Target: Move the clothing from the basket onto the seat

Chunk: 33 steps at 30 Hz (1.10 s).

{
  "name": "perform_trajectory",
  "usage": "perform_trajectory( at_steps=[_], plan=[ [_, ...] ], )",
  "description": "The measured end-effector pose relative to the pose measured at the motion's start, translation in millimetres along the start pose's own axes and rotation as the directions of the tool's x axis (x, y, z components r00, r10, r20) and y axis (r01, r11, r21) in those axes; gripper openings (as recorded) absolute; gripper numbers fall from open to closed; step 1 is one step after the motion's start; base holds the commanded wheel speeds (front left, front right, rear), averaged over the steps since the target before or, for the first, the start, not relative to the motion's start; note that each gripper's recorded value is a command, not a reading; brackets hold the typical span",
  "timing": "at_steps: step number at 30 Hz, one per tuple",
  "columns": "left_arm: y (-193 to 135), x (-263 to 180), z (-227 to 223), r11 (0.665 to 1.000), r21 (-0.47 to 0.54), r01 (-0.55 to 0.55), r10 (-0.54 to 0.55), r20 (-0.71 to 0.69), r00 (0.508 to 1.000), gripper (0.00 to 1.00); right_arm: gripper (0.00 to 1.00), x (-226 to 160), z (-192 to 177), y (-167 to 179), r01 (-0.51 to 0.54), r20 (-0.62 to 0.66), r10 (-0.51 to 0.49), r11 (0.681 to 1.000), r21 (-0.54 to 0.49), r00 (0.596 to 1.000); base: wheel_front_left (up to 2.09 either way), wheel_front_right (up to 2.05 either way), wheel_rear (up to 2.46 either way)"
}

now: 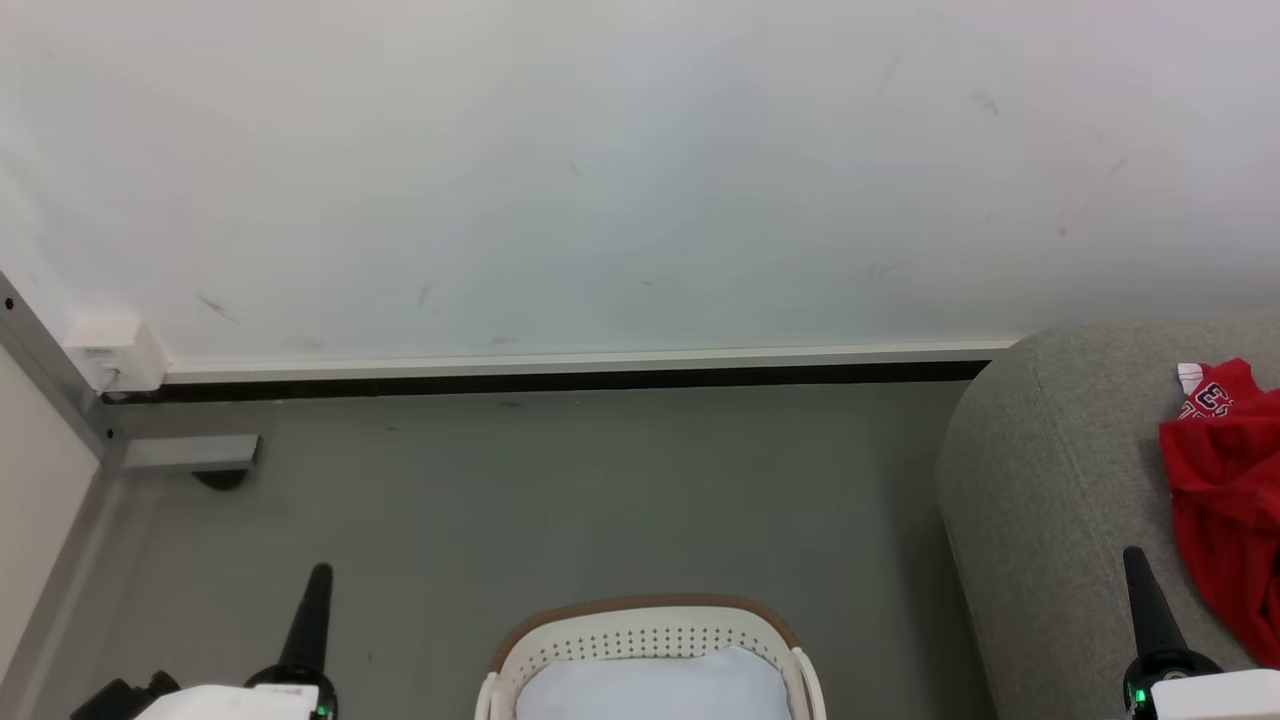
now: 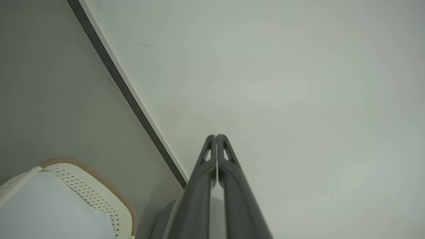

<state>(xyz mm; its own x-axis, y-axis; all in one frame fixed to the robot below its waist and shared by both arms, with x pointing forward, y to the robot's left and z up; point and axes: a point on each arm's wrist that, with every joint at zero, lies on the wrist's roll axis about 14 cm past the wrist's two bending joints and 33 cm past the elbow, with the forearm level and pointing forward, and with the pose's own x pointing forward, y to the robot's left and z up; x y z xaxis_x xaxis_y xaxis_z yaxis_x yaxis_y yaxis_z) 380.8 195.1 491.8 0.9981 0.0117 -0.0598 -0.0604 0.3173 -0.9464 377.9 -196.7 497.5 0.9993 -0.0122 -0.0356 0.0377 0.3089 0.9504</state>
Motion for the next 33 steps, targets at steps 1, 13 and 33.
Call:
perform_trajectory(
  at_steps=[1,13,33],
  plan=[
    [0.0,0.0,0.1,1.0,-0.009,0.0,0.0,-0.001,1.0,0.0,0.0,0.3,0.2,0.1,0.0,-0.001,0.0,1.0,0.007,1.0,0.0,0.0,0.0],
    [-2.6,2.0,1.8,0.994,-0.112,0.01,-0.011,-0.002,1.0,0.0,0.0,2.3,1.6,0.4,-0.003,-0.004,0.003,0.995,0.1,1.0,0.0,0.0,0.0],
    [-7.1,4.9,5.3,0.968,-0.248,0.031,-0.032,-0.003,0.999,0.0,0.0,7.7,4.8,5.1,-0.021,-0.003,0.022,0.97,0.241,1.0,0.0,0.0,0.0]
  ],
)
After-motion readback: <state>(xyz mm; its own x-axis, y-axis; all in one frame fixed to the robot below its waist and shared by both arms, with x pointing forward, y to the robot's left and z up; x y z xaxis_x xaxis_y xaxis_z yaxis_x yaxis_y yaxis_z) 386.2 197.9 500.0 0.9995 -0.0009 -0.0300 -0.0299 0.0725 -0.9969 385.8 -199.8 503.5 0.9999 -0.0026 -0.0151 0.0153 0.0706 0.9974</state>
